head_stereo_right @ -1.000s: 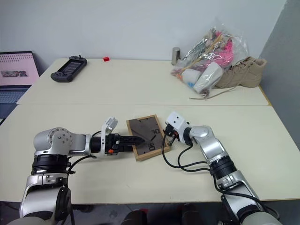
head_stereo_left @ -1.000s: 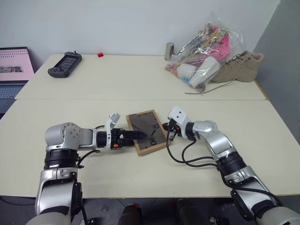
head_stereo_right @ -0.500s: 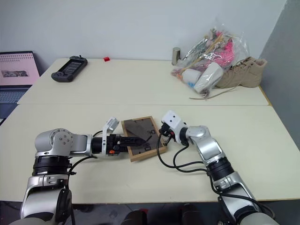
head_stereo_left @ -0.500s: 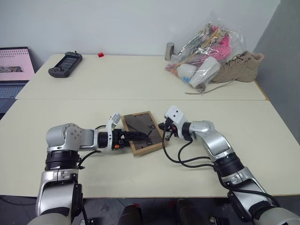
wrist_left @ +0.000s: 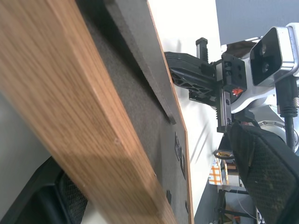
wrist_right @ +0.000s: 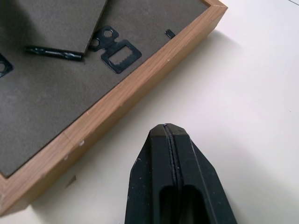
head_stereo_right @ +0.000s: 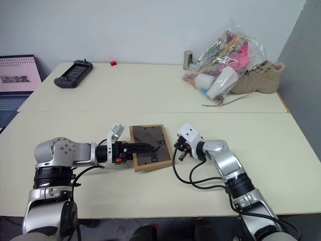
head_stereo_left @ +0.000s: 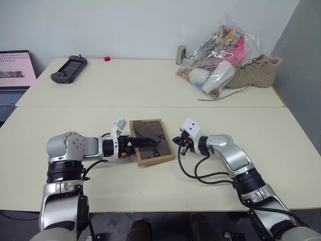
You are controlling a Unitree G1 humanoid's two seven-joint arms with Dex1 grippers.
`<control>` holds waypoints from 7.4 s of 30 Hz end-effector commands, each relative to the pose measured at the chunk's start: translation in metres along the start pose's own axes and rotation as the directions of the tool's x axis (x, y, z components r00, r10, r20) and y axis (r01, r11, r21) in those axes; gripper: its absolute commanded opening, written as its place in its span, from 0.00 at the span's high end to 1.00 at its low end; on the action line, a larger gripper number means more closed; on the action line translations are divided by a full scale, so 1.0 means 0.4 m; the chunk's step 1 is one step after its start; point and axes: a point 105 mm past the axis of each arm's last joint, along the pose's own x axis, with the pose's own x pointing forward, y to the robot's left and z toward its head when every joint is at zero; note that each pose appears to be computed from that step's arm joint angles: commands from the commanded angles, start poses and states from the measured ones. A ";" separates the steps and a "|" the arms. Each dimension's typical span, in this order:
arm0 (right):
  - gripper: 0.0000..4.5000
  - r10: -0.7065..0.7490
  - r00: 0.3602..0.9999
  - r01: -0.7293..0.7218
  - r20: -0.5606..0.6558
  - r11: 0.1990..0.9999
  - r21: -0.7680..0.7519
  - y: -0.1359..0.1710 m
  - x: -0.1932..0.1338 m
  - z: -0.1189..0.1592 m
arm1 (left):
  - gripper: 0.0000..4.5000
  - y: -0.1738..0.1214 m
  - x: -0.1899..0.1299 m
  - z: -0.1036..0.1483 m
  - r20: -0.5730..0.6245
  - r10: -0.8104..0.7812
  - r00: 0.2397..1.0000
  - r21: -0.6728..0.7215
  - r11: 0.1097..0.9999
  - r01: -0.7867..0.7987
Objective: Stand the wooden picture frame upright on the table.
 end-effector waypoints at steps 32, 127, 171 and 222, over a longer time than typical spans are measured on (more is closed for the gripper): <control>1.00 -0.059 0.984 0.063 0.170 0.998 -0.022 -0.111 -0.092 0.113 | 0.72 -0.100 -0.063 0.095 0.144 -0.087 0.986 0.226 0.973 0.053; 0.26 0.423 0.796 0.448 0.434 0.072 -0.891 0.070 -0.150 0.179 | 0.72 -0.224 -0.002 -0.100 0.059 -0.418 0.906 -0.029 0.907 0.420; 0.56 0.244 0.909 -0.368 0.337 0.850 0.378 -0.086 -0.057 0.219 | 0.00 -0.165 -0.141 0.080 0.435 0.131 0.891 0.867 0.207 -0.454; 0.81 0.184 0.896 -0.347 0.405 0.858 0.378 0.032 0.089 0.056 | 0.00 -0.133 -0.152 0.018 0.417 0.170 0.893 0.837 0.311 -0.450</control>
